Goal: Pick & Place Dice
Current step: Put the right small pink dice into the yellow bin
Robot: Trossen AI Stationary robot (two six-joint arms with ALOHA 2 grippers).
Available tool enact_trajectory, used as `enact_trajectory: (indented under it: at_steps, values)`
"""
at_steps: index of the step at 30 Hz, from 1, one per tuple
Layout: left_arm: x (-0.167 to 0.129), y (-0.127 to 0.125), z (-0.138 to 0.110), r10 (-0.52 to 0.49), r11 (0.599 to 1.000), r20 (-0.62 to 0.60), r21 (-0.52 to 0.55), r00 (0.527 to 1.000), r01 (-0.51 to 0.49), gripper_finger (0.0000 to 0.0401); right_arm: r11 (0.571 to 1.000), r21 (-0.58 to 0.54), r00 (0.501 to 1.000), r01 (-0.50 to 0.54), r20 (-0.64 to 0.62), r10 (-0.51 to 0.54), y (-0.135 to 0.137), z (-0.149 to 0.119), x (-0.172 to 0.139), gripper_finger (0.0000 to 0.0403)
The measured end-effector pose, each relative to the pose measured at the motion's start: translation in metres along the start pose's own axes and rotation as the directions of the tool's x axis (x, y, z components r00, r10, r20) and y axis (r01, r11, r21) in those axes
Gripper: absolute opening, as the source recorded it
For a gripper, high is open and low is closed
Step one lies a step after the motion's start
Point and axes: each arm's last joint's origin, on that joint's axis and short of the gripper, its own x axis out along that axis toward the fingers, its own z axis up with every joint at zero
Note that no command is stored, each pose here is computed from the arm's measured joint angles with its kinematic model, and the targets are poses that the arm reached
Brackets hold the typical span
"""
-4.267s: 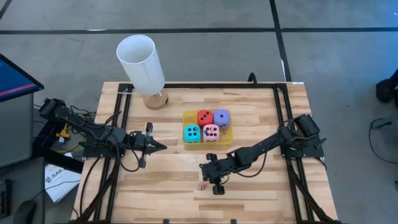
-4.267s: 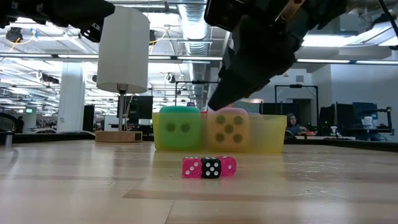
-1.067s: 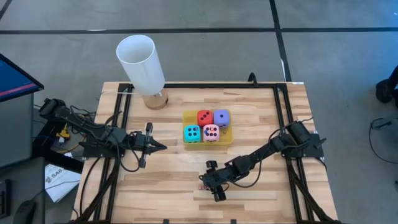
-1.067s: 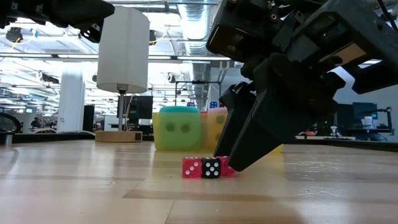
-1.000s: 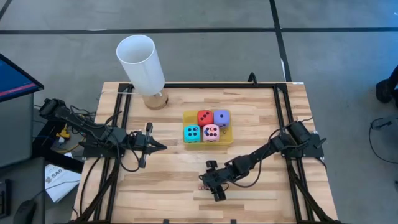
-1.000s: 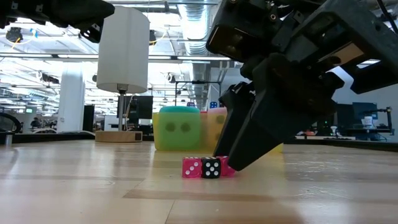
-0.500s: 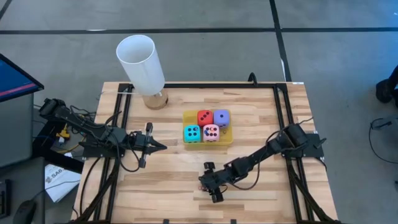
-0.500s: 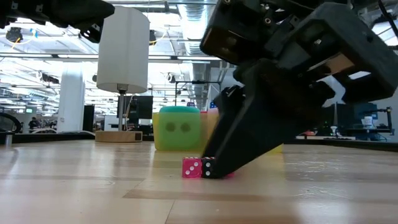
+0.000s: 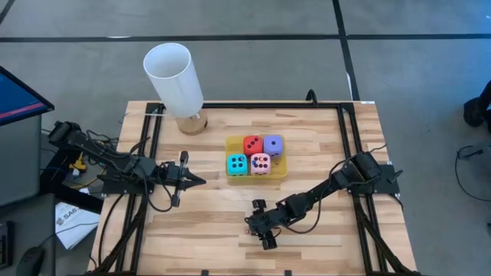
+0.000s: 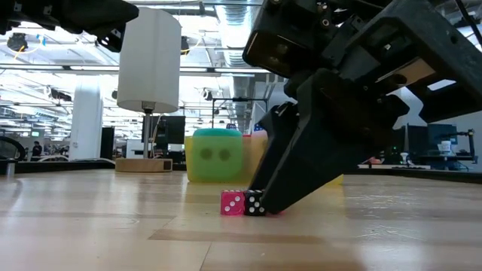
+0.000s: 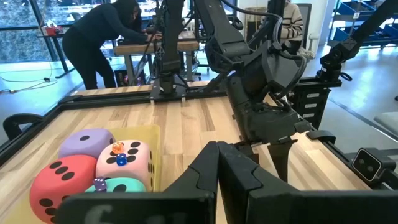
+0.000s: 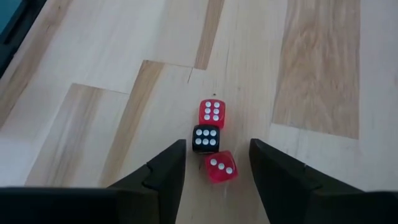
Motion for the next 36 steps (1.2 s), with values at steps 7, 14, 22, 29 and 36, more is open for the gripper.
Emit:
enact_trajectory:
  at_steps: [7,14,22,29,36]
  values:
    - [0.000,0.000,0.000,0.000,1.000,-0.001,-0.002,1.000,-0.001,0.0000,1.000,0.001,1.000,0.001,-0.005,-0.001,0.000,-0.001,0.000,0.0173]
    - [0.000,0.000,0.000,0.001,1.000,0.000,-0.003,1.000,-0.001,0.0000,1.000,0.001,1.000,0.000,-0.006,0.000,0.000,-0.001,0.000,0.0172]
    - [0.000,0.000,0.000,0.000,1.000,0.000,-0.003,1.000,0.000,0.0000,1.000,0.001,1.000,-0.002,-0.007,0.002,0.000,-0.001,0.000,0.0172]
    - [0.000,0.000,0.000,0.000,1.000,-0.001,-0.002,1.000,0.000,0.0000,1.000,0.009,0.998,-0.004,-0.067,0.005,0.001,-0.001,-0.011,0.0172]
    - [0.000,0.000,0.000,0.000,1.000,-0.001,-0.002,1.000,0.000,0.0000,1.000,0.011,0.997,0.008,-0.074,-0.007,-0.001,0.004,-0.015,0.0172]
